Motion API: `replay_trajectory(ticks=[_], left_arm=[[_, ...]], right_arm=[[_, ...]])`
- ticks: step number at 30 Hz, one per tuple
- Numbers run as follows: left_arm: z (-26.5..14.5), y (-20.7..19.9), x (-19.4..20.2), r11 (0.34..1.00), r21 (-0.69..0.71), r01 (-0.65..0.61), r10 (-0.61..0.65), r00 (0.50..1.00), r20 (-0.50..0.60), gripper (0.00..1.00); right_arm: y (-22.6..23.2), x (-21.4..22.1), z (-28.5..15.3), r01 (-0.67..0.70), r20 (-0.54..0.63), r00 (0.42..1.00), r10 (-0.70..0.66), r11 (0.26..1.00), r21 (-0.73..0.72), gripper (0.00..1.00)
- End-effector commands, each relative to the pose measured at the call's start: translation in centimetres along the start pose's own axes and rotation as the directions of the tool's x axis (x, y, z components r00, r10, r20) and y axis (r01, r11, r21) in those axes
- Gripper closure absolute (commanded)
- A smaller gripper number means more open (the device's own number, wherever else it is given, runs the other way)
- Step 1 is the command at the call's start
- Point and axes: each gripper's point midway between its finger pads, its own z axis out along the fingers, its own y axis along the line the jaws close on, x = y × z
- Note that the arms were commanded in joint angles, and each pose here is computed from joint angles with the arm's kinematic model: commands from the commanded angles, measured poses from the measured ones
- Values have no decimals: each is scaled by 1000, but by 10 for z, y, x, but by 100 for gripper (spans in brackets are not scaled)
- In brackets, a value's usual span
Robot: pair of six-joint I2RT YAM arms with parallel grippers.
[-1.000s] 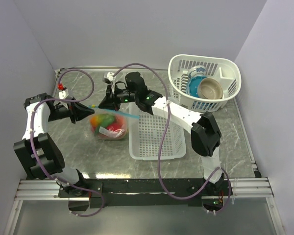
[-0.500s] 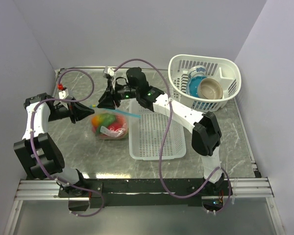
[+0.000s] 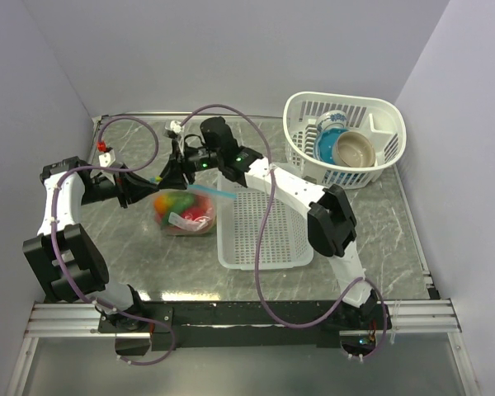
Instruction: Open the zip-top bag and remove the fake food
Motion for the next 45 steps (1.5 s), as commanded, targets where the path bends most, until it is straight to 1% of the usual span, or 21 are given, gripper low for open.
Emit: replay_trajectory(ticks=[1, 5, 13, 17, 23, 25, 27, 28, 30, 34, 38, 41, 42, 45], left_arm=[[2, -3, -28, 1000, 4, -17, 16, 993, 114, 83], [3, -2, -27, 1000, 7, -9, 8, 993, 116, 83], [3, -1, -24, 1000, 7, -3, 2, 994, 111, 83], [3, 0, -24, 1000, 7, -3, 2, 993, 114, 83], [3, 0, -22, 1000, 6, 2, -2, 994, 110, 83], [3, 0, -21, 1000, 7, 5, -5, 994, 108, 83], [3, 0, -20, 1000, 6, 5, -5, 994, 105, 83], [3, 0, -20, 1000, 7, 6, -7, 994, 105, 83], [3, 0, -20, 1000, 6, 6, -7, 994, 105, 83], [3, 0, -21, 1000, 6, 8, -8, 994, 108, 83], [3, -2, -21, 1000, 7, 6, -7, 995, 103, 83], [3, -2, -20, 1000, 7, 8, -8, 995, 99, 83], [3, -2, -19, 1000, 7, 6, -7, 995, 97, 83], [3, -2, -20, 1000, 8, 9, -10, 995, 102, 83]], right_arm=[[13, -30, -1, 60, 50, 997, -58, 998, -36, 53], [15, -31, 0, 57, 51, 997, -54, 997, -56, 61], [25, -33, 2, 69, 53, 997, -64, 994, -88, 62], [25, -33, 2, 68, 50, 997, -64, 993, -95, 66], [29, -32, 1, 70, 47, 997, -65, 992, -104, 66], [34, -34, 1, 75, 48, 996, -69, 990, -119, 65], [40, -34, 1, 67, 40, 997, -62, 989, -130, 62], [42, -37, 0, 104, 48, 994, -99, 986, -130, 59], [44, -36, -1, 107, 36, 994, -103, 986, -128, 57], [44, -36, 0, 113, 33, 993, -110, 986, -125, 57], [43, -36, 0, 114, 42, 993, -110, 986, -122, 61], [46, -38, -3, 120, 44, 992, -116, 986, -117, 58], [49, -44, -7, 142, 57, 989, -136, 984, -112, 55], [50, -46, -11, 164, 65, 985, -159, 982, -89, 52]])
